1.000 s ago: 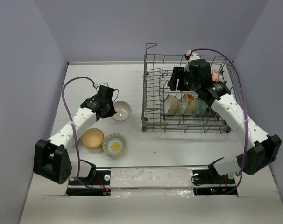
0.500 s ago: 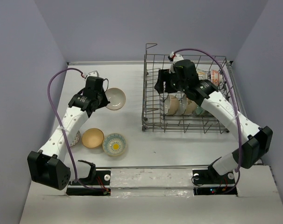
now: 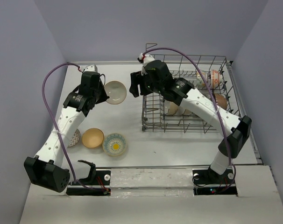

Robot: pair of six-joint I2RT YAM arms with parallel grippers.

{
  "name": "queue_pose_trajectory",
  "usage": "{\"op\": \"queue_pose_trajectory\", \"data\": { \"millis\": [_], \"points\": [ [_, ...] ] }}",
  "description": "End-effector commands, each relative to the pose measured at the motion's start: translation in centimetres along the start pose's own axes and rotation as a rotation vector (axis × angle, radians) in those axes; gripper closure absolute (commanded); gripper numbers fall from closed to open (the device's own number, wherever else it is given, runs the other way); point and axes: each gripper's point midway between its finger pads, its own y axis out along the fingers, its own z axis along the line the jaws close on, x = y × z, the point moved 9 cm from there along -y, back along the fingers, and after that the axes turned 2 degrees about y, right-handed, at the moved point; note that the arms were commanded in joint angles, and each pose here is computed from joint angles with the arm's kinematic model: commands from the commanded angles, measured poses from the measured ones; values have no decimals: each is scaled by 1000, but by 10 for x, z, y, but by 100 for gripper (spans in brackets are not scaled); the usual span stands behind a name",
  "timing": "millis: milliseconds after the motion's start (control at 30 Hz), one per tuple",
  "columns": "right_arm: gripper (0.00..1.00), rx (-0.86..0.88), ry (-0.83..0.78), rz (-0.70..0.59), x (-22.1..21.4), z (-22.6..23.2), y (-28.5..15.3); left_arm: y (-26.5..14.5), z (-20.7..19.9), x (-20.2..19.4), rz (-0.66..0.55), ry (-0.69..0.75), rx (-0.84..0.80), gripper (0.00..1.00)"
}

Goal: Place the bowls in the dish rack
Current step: Pass from the left arm to the right

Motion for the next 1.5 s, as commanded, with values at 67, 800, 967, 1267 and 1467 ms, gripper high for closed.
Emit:
{"op": "queue_pose_trajectory", "data": {
  "millis": [67,800,967,1267,1467],
  "points": [
    [29,-30,-29,-30,11,10,13,-30,-13,33,-136,-36,-113,100],
    [45,-36,-37,-4,8,27,54,-42,-19,44,-172,-37,-159,100],
    [53,-30,-40,-9,9,32,56,-44,-20,44,-174,-38,-173,100],
    [64,-35,-45,-17,12,34,65,-47,-25,49,-183,-36,-200,100],
    [98,-76,-47,-43,18,32,66,-51,-33,53,-192,-27,-254,100]
  ]
}}
